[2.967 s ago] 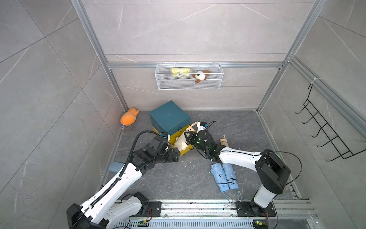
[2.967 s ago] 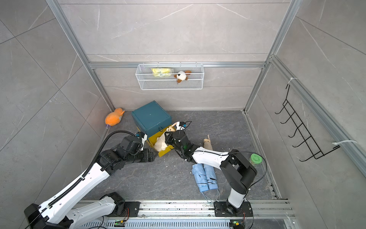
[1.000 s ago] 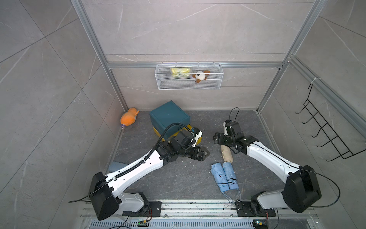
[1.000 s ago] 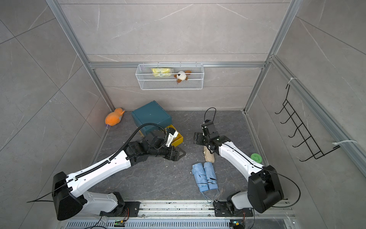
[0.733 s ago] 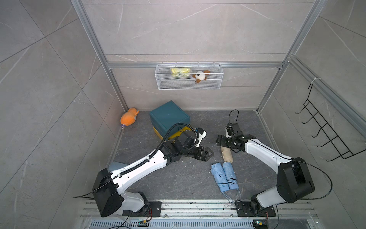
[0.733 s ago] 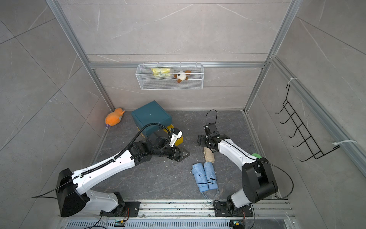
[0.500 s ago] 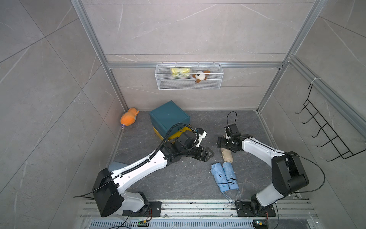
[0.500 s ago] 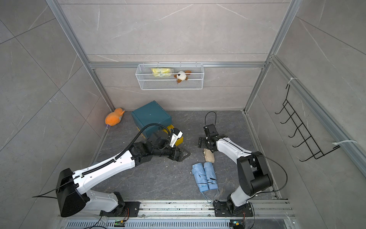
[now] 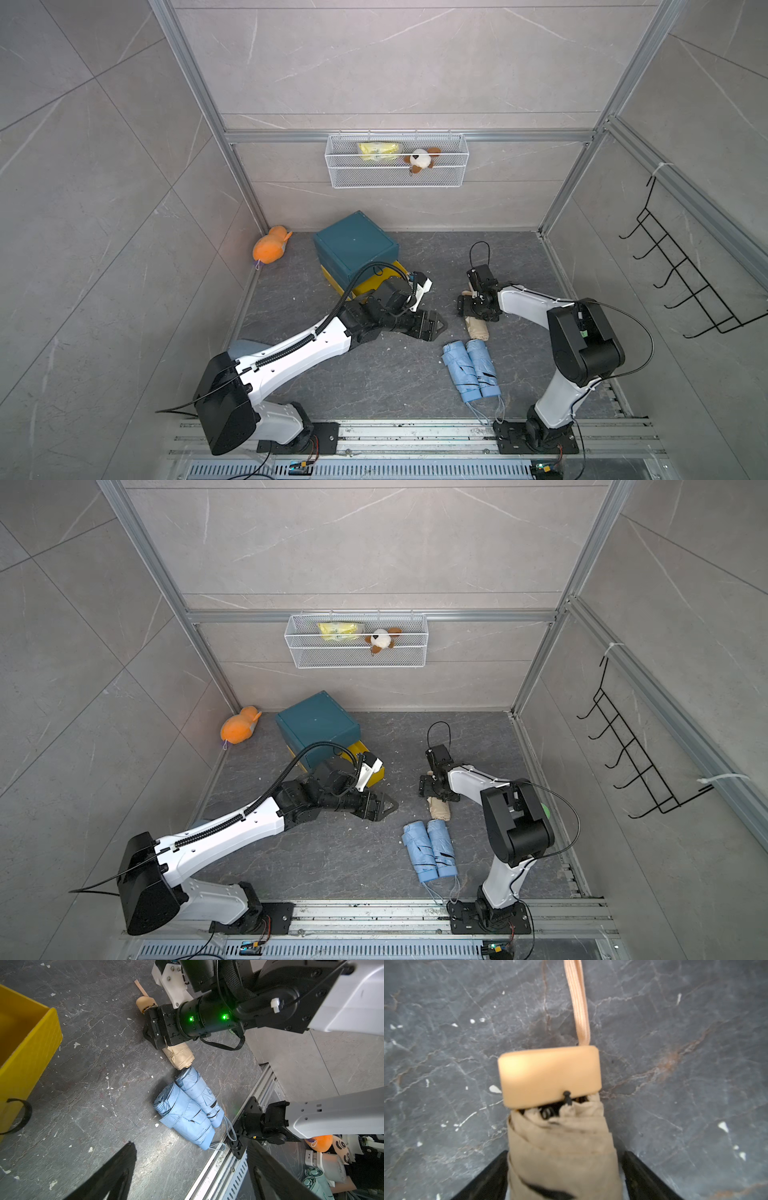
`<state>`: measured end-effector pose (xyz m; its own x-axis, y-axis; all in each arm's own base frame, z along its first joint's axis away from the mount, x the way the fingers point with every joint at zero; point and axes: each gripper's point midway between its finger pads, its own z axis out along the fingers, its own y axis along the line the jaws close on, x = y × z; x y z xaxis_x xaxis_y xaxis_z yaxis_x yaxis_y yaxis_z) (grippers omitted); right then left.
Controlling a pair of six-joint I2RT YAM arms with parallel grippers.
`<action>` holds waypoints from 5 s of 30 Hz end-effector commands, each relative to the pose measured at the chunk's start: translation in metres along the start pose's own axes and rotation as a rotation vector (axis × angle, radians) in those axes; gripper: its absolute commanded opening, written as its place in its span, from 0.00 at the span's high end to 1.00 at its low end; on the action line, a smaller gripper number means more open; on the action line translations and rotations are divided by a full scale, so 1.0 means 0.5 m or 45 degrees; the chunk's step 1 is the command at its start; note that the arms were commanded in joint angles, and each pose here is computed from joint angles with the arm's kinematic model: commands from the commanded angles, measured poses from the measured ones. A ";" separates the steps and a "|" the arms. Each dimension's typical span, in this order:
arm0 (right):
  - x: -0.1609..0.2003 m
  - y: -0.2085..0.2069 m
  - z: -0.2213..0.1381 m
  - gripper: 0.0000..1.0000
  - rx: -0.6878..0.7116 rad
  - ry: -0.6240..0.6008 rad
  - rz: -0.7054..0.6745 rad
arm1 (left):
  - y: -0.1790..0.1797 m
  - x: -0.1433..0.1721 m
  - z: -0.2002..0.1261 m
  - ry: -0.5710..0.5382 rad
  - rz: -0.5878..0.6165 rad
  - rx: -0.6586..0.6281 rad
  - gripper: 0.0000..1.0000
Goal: Place the umbrella in the drawer by color
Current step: Pick up the umbrella from the center of the board, then place the umbrella in the drawer.
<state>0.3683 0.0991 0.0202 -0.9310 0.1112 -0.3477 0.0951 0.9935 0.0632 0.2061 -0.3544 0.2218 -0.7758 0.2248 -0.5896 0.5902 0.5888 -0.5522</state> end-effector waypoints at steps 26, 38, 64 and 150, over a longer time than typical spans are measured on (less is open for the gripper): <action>-0.100 0.159 -0.195 0.66 -0.733 -0.268 0.171 | 0.028 -0.011 -0.082 -0.111 0.009 -0.119 0.12; -0.144 0.268 -0.386 0.68 -1.401 -0.407 0.374 | 0.050 -0.050 -0.096 -0.167 -0.064 -0.070 0.05; -0.099 0.455 -0.540 0.68 -1.798 -0.346 0.331 | 0.023 -0.105 -0.087 -0.255 -0.062 0.043 0.06; -0.032 0.390 -0.471 0.71 -1.506 -0.152 0.004 | 0.028 -0.065 -0.116 -0.009 0.113 0.019 0.24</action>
<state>0.3093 0.2804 0.2387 -0.9141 0.1363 -0.3818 -0.3002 0.4054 0.8634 0.2199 -0.3095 0.2305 -0.7691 0.3284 -0.5483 0.6244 0.5689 -0.5352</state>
